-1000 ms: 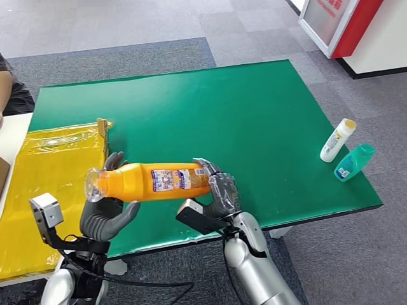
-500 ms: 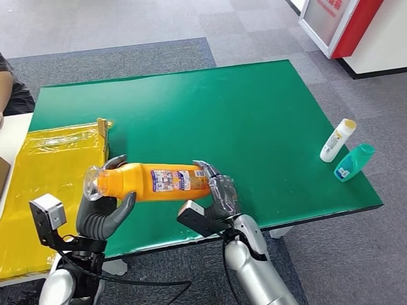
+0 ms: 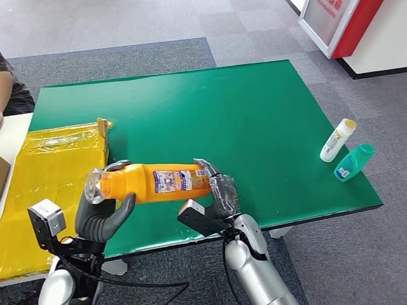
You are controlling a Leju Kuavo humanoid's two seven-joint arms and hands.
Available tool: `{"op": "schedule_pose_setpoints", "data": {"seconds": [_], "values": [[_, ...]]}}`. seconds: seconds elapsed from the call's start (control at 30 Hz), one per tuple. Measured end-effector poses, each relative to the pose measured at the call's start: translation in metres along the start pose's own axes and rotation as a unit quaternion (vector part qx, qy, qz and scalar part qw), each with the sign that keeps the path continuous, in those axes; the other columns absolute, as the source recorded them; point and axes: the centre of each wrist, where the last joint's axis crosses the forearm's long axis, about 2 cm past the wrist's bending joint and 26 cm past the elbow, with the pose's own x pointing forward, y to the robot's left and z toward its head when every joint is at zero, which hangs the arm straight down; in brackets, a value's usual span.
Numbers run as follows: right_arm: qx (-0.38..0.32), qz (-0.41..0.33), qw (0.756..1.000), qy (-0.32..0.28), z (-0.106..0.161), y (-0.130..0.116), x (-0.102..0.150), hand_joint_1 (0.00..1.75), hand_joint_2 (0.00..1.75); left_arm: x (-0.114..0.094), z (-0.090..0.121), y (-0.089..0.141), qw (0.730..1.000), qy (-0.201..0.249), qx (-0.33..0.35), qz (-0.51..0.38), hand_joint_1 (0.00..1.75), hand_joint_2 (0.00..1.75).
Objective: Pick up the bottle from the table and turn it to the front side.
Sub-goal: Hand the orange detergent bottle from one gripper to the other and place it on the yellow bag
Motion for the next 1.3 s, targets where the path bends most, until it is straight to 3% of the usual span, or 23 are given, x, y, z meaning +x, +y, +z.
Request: {"op": "schedule_pose_setpoints", "data": {"seconds": [0.17, 0.4, 0.73, 1.07, 1.3], "values": [[-0.005, -0.01, 1.0, 0.0, -0.001, -0.003, 0.001, 0.0, 1.75, 0.003, -0.001, 0.002, 0.999, -0.007, 0.007, -0.03, 1.75, 1.75], [-0.021, -0.021, 1.0, 0.002, 0.001, -0.01, 0.001, 0.0, 1.75, 0.015, -0.005, 0.012, 0.988, 0.002, 0.023, -0.151, 1.75, 1.75], [-0.036, -0.026, 0.999, 0.009, 0.006, -0.021, -0.003, 0.0, 1.75, 0.048, -0.035, 0.029, 0.944, -0.003, 0.024, -0.328, 1.75, 1.75], [-0.039, -0.027, 0.999, 0.013, 0.009, -0.024, -0.009, 0.0, 1.75, 0.067, -0.076, 0.025, 0.879, 0.045, -0.077, -0.468, 1.75, 1.75], [-0.045, -0.026, 0.998, 0.02, 0.01, -0.028, -0.013, 0.0, 1.75, 0.057, -0.076, 0.017, 0.835, 0.08, -0.146, -0.525, 1.75, 1.75]]}}
